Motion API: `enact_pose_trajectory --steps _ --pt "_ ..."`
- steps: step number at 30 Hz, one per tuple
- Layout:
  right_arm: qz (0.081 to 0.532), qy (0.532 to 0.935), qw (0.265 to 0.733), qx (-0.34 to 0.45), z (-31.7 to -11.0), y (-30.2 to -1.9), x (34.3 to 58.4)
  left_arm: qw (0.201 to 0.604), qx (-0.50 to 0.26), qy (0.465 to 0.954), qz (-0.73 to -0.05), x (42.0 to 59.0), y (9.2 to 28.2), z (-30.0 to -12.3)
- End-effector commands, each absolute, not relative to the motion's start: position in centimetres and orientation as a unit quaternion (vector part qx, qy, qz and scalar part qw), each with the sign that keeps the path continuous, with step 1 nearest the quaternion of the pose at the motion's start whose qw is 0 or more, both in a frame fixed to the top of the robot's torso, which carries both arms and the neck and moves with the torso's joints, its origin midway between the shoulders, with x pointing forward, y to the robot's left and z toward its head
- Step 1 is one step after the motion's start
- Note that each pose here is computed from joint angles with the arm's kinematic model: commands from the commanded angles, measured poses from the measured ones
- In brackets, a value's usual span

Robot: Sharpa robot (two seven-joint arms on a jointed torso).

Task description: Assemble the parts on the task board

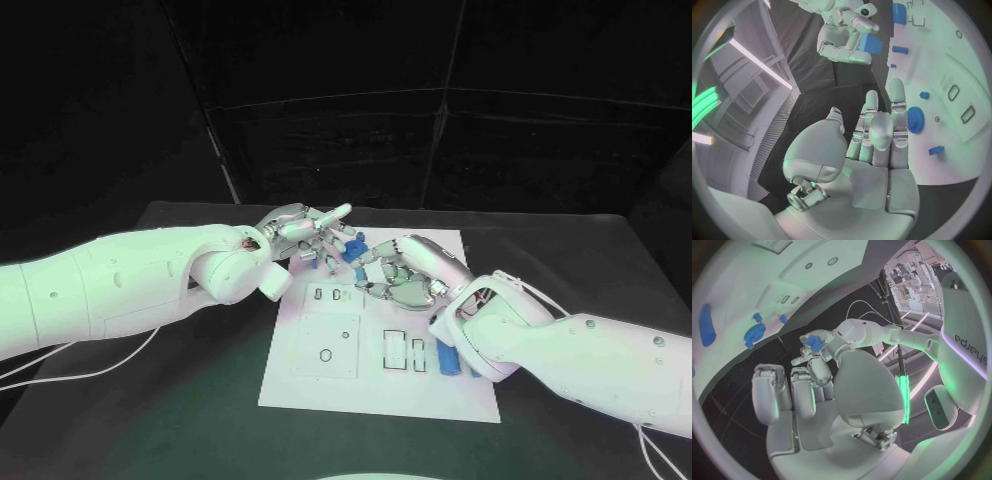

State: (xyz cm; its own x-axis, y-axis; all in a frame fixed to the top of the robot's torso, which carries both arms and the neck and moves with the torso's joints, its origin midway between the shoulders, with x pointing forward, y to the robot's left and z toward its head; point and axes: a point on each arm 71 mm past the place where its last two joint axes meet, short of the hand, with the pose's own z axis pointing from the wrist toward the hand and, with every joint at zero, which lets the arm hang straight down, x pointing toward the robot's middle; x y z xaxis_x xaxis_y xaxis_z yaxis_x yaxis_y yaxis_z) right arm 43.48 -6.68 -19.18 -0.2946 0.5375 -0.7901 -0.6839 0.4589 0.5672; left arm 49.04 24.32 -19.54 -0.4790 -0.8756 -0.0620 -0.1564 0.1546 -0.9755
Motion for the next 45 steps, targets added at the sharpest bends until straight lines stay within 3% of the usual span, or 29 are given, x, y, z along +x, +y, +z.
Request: enact_pose_trajectory --steps 1,17,45 --pt "0.540 0.586 0.603 -0.041 -18.1 -7.0 42.9 0.289 -0.359 0.728 -0.507 48.4 23.6 -20.3" --pt "0.557 0.567 0.606 -0.028 -16.7 -7.4 42.3 0.207 -0.397 0.718 -0.533 47.6 22.2 -21.0" --pt "0.558 0.563 0.609 -0.028 -16.8 -7.2 42.8 0.120 -0.377 0.724 -0.565 46.5 20.9 -21.0"
